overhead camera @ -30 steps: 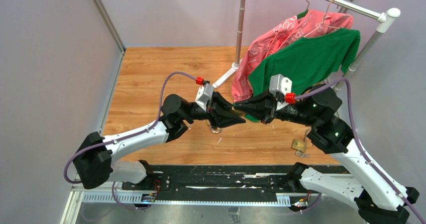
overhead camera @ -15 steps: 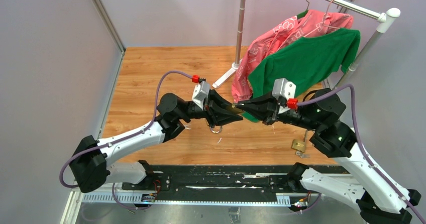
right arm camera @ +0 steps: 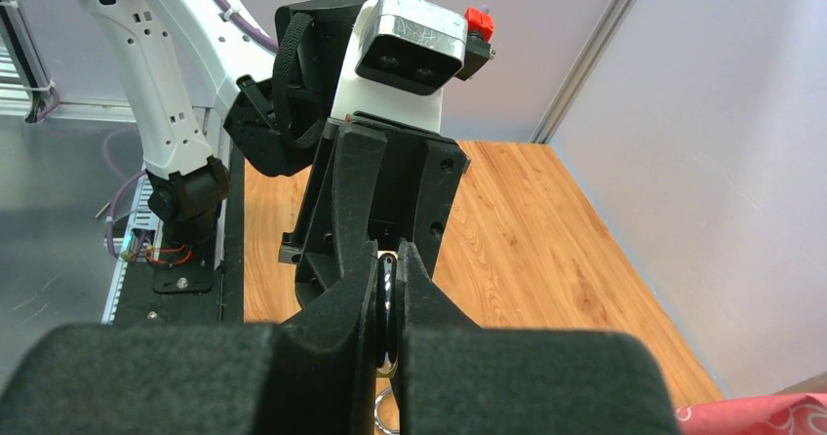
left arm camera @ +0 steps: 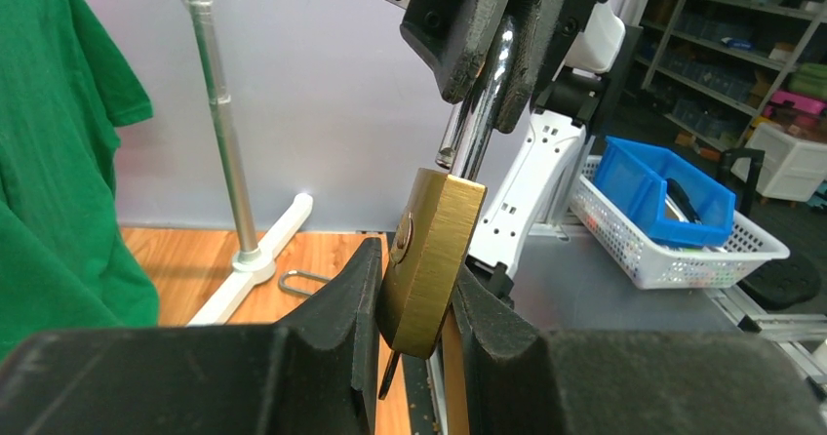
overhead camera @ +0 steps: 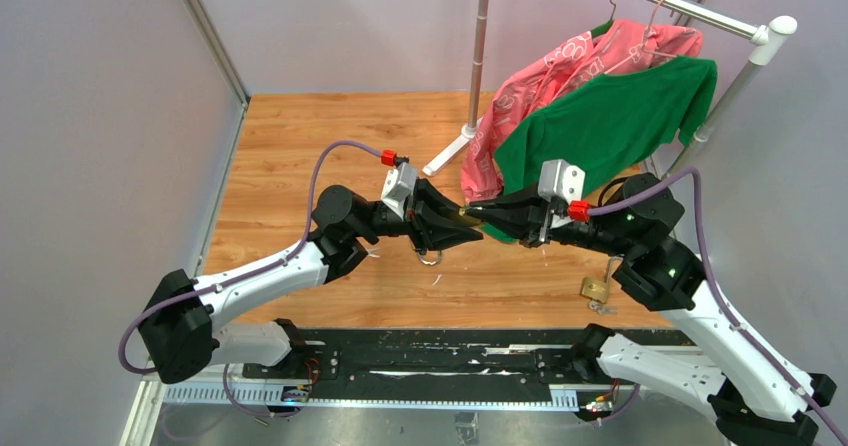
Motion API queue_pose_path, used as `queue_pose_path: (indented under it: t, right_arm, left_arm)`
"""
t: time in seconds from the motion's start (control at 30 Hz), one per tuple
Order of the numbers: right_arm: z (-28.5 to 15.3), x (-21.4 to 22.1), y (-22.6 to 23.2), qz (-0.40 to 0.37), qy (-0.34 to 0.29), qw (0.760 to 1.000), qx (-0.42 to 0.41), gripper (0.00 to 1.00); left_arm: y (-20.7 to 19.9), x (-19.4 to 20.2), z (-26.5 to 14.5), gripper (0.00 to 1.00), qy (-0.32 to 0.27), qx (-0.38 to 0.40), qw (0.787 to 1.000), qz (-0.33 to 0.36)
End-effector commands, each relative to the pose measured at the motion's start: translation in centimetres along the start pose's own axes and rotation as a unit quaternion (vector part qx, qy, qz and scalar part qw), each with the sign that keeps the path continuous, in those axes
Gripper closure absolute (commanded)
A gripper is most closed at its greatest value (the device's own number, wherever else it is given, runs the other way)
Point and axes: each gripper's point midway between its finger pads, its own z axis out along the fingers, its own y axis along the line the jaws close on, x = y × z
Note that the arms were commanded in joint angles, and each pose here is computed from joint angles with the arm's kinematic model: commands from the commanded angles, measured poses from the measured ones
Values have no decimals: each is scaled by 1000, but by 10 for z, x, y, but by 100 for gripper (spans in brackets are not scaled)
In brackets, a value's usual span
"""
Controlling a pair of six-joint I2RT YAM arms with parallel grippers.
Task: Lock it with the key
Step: Lock the lock.
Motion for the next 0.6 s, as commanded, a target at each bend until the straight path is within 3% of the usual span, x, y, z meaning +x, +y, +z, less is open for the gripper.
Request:
queue_pose_path:
  t: [0.0,0.27,0.57]
  right_arm:
    - [13,60,13,18,74,996,-39,100]
    - [15,80,14,24,93,994,-46,100]
    - [13,80,17,89,87,992,-29,100]
  left_arm:
    - [-26,-51,8,100,-69,37,995,55]
    - [-32,-62,7,100,-80,41,994,61]
    - [-30,-69,5,100,-92,27,993,70]
